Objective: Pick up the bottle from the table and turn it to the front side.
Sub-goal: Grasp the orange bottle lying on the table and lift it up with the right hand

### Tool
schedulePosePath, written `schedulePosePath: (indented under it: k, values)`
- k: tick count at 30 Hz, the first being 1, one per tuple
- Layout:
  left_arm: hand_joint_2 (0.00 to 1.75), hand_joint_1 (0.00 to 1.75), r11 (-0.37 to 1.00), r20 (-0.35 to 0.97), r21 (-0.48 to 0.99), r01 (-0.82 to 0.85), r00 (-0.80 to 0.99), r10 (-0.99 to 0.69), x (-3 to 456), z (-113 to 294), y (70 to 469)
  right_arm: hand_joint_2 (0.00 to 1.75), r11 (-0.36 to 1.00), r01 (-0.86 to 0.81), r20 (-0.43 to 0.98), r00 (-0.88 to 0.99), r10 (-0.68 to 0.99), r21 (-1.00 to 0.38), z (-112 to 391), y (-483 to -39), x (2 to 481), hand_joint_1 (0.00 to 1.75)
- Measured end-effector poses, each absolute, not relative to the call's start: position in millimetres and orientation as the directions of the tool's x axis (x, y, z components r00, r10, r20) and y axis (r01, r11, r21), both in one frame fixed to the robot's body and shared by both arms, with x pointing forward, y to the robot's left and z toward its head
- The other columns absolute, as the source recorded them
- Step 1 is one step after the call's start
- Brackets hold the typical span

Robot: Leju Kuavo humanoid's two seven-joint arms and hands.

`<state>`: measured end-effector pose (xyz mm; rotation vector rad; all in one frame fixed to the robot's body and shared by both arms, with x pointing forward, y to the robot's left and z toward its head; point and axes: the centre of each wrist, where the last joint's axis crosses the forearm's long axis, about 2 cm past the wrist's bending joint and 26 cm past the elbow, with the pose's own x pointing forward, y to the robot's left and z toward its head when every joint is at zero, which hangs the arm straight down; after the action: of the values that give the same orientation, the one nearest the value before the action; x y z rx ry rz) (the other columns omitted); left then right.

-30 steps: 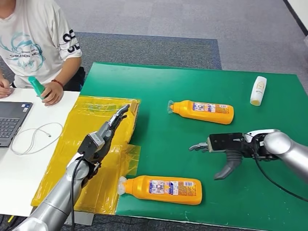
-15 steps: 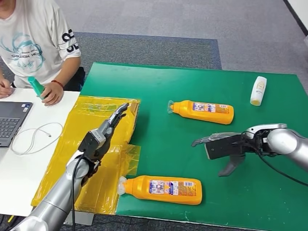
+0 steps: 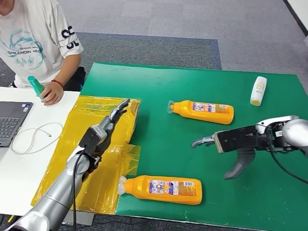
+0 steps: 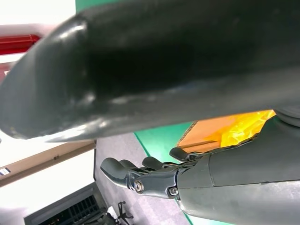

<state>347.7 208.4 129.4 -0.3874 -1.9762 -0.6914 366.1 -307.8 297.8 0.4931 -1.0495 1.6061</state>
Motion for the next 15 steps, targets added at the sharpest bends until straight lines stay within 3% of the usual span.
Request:
schedulePosePath:
  k: [6,15]
  values:
    - [0.0,0.0,0.782,0.878,0.298,0.547,-0.478,0.0,355,133,202,1.75,0.003,-0.97,0.85,-0.213,0.482,-0.245,290,-306,362,0.0]
    - [0.0,0.0,0.782,0.887,0.285,0.555,-0.461,0.004,353,128,199,1.75,-0.002,-0.979,0.882,-0.185,0.433,-0.204,261,-304,355,0.0]
